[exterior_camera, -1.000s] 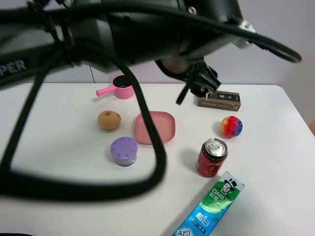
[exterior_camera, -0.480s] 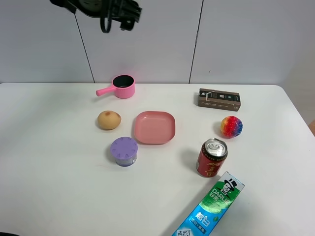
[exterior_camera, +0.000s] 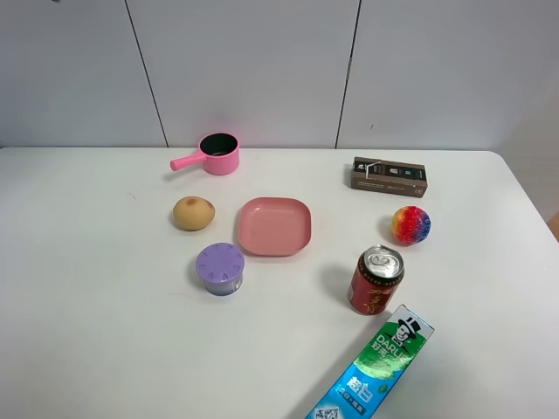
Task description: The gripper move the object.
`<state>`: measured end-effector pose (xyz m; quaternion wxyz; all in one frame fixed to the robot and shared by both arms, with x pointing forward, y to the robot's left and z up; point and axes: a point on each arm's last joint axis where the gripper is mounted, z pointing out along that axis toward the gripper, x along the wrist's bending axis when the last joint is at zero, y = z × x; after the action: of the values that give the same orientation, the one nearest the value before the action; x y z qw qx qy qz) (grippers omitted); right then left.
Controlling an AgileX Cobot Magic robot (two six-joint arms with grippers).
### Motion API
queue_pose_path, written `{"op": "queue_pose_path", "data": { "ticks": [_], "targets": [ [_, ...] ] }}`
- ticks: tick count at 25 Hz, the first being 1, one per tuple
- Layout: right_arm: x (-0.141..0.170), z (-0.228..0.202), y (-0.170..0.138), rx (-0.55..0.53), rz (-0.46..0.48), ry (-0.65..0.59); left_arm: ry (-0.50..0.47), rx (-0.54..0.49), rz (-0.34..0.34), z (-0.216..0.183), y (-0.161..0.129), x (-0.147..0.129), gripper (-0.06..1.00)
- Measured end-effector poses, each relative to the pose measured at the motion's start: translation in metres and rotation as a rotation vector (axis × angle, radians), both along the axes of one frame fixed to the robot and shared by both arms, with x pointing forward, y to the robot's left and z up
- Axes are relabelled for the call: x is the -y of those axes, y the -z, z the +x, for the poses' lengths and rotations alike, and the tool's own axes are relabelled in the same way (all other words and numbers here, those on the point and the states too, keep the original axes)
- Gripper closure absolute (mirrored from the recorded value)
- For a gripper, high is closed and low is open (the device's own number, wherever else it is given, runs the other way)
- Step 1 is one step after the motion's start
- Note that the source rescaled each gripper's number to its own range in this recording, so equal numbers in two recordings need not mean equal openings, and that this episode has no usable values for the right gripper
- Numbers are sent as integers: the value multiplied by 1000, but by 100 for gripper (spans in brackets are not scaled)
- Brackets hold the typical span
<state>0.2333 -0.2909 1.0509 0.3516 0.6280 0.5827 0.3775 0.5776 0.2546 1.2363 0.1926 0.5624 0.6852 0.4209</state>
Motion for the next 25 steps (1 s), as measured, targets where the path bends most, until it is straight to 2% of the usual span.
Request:
{"op": "queue_pose_path", "data": {
  "ticks": [5,8,10,13,16,20,23,25],
  "targets": [
    [0,0,0,0,0,0,-129,189,-44,-70,-60,-55,-5],
    [0,0,0,0,0,0,-168,301,-73,-116,-86,-70,-5],
    [0,0,0,0,0,0,-183,378,-120,-145,-100,-74,-5],
    [0,0,0,0,0,0,-168,472,-176,-190,-114,-77,-5],
    [0,0,0,0,0,0,-139,477,-188,-220,-106,-78,-5],
    [0,0,0,0,0,0,-15,486,-129,-232,-70,-73,-5],
    [0,0,0,0,0,0,76,405,-90,-231,-25,-67,-5],
    [0,0,0,0,0,0,106,306,-74,-233,9,-66,-5]
  ]
}}
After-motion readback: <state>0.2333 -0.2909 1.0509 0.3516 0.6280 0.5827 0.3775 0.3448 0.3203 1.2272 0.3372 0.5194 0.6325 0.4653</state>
